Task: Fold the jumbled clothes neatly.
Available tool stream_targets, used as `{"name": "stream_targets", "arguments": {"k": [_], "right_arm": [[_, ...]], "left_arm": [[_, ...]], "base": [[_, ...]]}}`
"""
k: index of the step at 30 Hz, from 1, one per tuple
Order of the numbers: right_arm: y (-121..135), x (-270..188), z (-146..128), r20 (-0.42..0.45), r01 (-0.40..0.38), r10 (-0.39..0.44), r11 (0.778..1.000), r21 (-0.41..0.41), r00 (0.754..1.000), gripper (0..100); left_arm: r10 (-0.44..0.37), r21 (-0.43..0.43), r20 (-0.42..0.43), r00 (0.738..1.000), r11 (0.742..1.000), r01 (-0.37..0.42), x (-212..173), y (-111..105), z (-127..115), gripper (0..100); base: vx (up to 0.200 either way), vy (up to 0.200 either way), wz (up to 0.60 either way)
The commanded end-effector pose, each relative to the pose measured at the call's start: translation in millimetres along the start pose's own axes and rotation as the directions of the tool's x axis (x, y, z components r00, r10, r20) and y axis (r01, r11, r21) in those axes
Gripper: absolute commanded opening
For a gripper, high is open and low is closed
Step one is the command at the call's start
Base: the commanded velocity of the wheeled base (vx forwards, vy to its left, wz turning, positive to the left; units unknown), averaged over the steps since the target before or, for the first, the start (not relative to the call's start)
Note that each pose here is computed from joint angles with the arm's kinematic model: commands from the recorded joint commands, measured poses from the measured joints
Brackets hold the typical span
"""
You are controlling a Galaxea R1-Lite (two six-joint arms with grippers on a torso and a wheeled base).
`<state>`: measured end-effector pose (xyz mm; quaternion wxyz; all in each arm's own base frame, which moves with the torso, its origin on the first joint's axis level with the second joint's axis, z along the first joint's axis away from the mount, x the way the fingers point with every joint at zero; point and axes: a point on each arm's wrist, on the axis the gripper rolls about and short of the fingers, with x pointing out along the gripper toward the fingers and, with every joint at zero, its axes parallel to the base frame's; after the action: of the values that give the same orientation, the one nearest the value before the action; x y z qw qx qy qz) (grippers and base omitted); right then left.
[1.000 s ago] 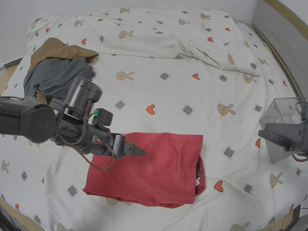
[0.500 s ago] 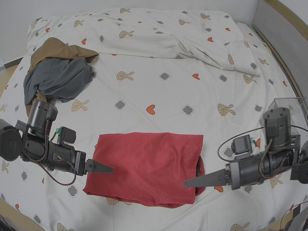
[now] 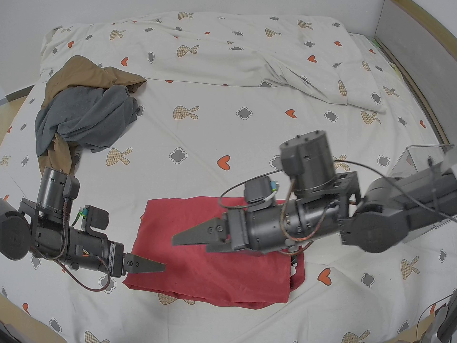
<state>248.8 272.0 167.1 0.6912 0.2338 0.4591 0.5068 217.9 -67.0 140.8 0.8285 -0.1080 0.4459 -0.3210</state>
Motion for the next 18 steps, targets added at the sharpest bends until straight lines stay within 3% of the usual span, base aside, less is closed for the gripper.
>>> {"name": "stream_targets", "arguments": {"k": [1,6,10,15,18], "right_arm": [[-35,59,0,-0.098,0.053,-0.045,0.996,0.073,0.994,100],[-46,57,2,-0.101,0.081,-0.069,0.989,0.120,0.992,100],[-65,39,7,-0.120,0.162,-0.139,0.966,0.202,0.983,100],[-90,13,11,-0.135,0.244,-0.213,0.926,0.287,0.968,100],[-93,1,12,-0.118,0.249,-0.223,0.922,0.296,0.968,100]], "left_arm": [[0.008,-0.023,-0.014,1.000,1.000,-0.009,18,15,-6,100],[0.025,-0.035,0.013,1.000,0.999,-0.024,25,27,-3,100],[0.033,-0.044,0.028,0.999,0.999,-0.032,22,31,0,100],[0.020,-0.053,-0.029,0.999,0.998,-0.022,34,32,-8,100],[0.005,-0.050,-0.066,0.998,0.999,-0.008,42,29,-12,100]], "base": [[0.000,0.000,0.00],[0.000,0.000,0.00],[0.000,0.000,0.00],[0.000,0.000,0.00],[0.000,0.000,0.00]]}}
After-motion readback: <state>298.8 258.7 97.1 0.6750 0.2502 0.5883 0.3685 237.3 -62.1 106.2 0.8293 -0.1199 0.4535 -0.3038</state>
